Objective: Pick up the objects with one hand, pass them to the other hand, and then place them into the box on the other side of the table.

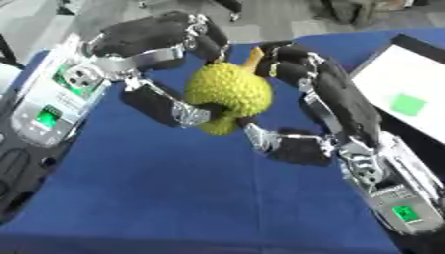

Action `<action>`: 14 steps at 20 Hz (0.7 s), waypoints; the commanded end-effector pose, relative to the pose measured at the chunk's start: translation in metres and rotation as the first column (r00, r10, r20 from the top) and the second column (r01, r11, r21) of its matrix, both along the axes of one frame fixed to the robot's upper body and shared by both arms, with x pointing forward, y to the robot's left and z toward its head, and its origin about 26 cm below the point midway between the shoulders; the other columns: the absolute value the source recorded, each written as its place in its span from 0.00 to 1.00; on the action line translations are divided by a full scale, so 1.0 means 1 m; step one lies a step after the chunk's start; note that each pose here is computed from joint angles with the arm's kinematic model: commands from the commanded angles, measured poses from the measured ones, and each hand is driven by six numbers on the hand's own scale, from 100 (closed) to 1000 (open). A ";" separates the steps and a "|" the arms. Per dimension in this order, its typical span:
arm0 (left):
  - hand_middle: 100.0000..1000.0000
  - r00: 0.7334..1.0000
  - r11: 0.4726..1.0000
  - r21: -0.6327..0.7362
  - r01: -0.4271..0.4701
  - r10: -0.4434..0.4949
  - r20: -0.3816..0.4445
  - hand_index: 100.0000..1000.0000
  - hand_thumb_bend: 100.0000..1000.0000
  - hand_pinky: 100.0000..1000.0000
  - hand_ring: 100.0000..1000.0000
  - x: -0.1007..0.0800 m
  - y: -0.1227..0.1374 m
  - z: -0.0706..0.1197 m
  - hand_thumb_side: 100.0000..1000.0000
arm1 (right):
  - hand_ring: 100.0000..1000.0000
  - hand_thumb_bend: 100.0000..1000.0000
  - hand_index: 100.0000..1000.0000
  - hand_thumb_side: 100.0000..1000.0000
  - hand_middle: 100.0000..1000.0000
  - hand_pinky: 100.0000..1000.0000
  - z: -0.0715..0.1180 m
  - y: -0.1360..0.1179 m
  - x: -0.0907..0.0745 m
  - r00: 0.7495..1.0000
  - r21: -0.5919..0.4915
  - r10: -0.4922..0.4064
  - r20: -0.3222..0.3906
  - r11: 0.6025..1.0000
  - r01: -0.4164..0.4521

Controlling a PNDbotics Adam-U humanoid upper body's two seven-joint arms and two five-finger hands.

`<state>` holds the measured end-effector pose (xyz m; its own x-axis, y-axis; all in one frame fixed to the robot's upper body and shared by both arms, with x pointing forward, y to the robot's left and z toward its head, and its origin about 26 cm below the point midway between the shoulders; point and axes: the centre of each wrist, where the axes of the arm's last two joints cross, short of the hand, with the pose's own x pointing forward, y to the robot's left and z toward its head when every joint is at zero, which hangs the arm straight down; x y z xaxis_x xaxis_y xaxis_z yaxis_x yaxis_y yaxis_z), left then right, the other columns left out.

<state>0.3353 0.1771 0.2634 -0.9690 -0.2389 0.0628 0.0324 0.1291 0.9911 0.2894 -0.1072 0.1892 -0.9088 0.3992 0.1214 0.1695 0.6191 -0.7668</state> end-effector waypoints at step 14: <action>0.55 1.000 0.999 0.042 0.003 -0.004 0.018 0.69 0.00 0.67 0.53 0.002 0.009 0.014 0.14 | 0.76 0.00 0.25 0.29 0.50 0.75 0.000 0.004 0.004 0.999 -0.064 0.035 0.033 0.997 -0.032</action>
